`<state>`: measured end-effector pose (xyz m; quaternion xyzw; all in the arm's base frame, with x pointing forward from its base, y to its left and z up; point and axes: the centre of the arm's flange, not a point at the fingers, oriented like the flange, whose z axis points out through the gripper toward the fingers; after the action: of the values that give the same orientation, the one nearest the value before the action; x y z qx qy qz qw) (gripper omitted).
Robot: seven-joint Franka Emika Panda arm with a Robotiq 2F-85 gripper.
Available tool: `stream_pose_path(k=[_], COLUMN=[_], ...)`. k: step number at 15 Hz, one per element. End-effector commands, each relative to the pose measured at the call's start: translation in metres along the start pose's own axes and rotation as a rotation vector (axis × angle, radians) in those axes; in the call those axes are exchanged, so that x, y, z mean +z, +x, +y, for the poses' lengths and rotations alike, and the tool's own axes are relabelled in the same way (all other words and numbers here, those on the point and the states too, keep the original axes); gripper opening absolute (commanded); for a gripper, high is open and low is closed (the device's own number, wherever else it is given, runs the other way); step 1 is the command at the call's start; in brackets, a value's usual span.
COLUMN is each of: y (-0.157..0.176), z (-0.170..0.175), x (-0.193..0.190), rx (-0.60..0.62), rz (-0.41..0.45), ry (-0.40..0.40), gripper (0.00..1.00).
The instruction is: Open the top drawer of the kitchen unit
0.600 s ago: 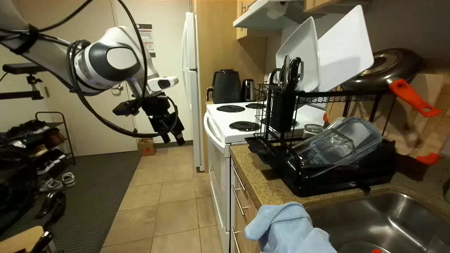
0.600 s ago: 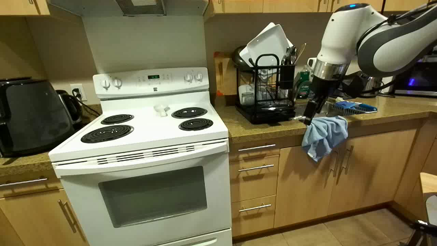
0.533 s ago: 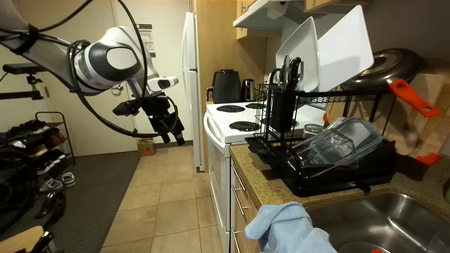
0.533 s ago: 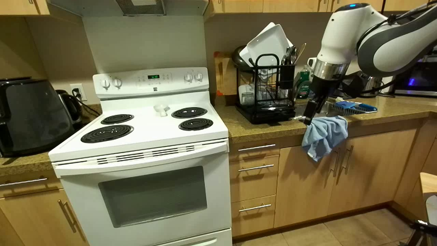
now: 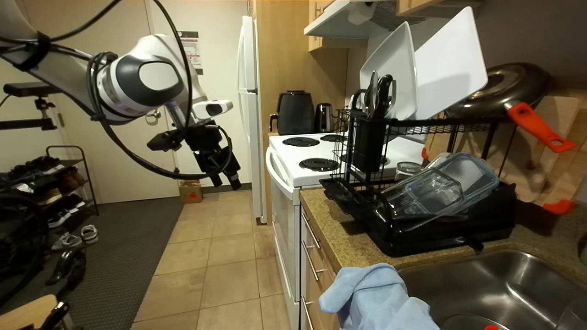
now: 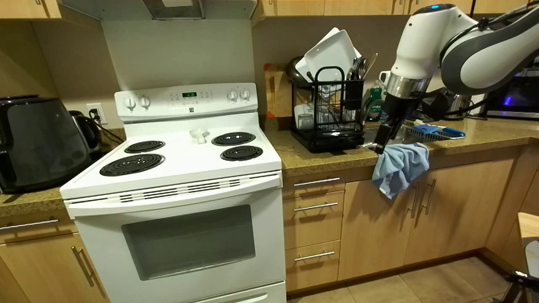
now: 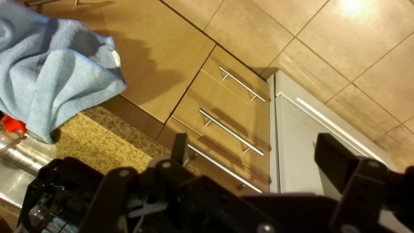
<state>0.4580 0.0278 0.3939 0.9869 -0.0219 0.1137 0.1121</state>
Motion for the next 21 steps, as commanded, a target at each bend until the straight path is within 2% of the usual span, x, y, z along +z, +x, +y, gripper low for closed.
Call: stream_pose_path(k=[1, 10, 17, 21], y=[0.000, -0.001, -0.007, -0.003], z=[0.000, -0.004, -0.060, -0.090], x=[0.000, 0.005, 0.032, 0.055], rx=[0.000, -0.013, -0.124, -0.220], rz=[0.000, -0.008, -0.032, 0.004], ry=[0.000, 0.008, 0.004, -0.066], gripper=[1.00, 1.00, 1.00, 1.00])
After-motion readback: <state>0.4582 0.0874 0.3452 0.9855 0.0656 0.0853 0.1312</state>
